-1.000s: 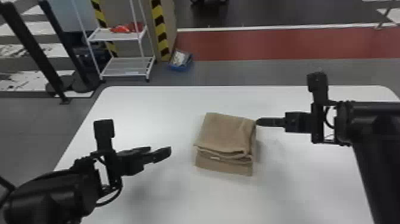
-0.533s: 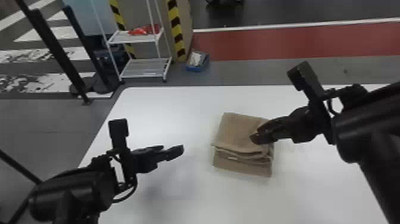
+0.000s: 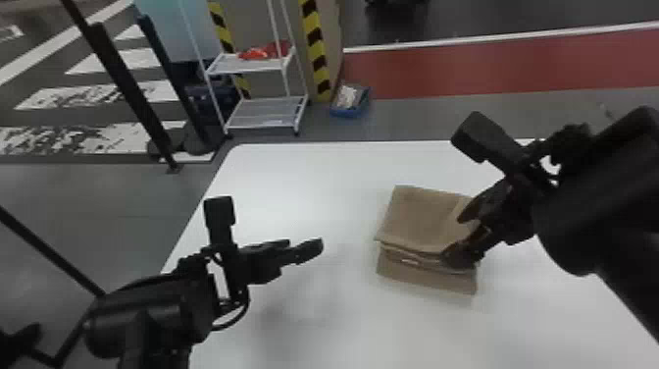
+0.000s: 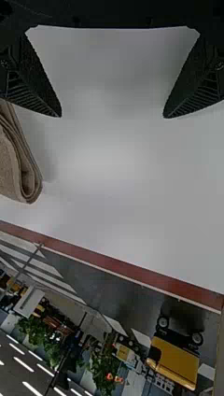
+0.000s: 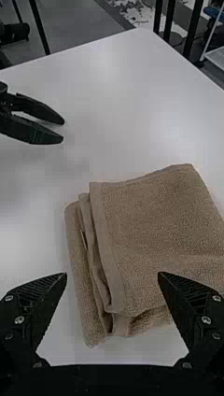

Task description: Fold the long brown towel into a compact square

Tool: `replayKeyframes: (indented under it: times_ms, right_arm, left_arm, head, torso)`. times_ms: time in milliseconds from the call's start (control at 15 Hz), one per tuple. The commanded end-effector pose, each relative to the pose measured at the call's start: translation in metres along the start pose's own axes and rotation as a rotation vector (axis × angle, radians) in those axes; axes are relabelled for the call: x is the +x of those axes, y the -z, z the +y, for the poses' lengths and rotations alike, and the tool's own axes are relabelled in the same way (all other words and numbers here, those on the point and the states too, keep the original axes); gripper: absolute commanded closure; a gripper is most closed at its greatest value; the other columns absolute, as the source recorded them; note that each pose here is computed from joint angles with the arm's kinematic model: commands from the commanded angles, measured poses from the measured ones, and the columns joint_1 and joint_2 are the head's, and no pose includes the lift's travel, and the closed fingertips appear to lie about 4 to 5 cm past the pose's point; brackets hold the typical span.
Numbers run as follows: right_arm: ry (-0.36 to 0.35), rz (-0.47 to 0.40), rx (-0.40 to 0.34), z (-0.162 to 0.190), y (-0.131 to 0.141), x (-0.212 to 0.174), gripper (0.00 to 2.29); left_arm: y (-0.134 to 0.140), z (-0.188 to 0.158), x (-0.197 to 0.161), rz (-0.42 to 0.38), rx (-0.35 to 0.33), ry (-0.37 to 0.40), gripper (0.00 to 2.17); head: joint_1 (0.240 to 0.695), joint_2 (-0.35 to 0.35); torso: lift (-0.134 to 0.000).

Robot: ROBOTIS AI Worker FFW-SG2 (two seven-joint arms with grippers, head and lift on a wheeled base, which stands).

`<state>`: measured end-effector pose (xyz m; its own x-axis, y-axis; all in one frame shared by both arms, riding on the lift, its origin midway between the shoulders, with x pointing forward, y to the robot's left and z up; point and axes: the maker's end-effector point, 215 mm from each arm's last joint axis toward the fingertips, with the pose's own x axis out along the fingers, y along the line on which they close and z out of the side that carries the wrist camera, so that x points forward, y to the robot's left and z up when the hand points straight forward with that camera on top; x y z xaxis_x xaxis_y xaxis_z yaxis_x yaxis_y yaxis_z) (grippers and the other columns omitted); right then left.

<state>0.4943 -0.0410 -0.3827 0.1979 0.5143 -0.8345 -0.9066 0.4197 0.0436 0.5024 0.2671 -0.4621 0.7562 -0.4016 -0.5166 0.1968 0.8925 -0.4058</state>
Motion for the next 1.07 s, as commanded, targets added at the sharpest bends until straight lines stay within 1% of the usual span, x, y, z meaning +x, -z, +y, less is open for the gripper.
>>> replayKeyframes:
  times_ms: [0, 133, 467, 667, 1000]
  right_arm:
    - [0.025, 0.073, -0.032, -0.004, 0.010, 0.011, 0.22]
    - [0.045, 0.114, -0.055, -0.005, 0.016, 0.019, 0.22]
    - [0.104, 0.161, -0.137, -0.006, 0.005, 0.027, 0.26]
    - [0.121, 0.177, -0.175, -0.001, -0.005, 0.030, 0.26]
    - [0.123, 0.233, -0.200, 0.001, 0.003, 0.042, 0.26]
  left_arm:
    - [0.002, 0.000, 0.000, 0.002, -0.002, -0.002, 0.08]
    - [0.005, 0.000, 0.000, 0.006, -0.004, -0.002, 0.08]
    - [0.010, 0.003, -0.002, 0.012, -0.008, -0.008, 0.08]
    - [0.013, 0.004, -0.003, 0.016, -0.010, -0.009, 0.08]
    - [0.013, 0.004, -0.004, 0.016, -0.009, -0.009, 0.08]
  head:
    - [0.695, 0.249]
    - [0.695, 0.242]
    - [0.695, 0.248]
    - [0.695, 0.256]
    - [0.695, 0.269]
  torso:
    - [-0.120]
    - [-0.120]
    - [-0.120]
    - [-0.120]
    - [-0.120]
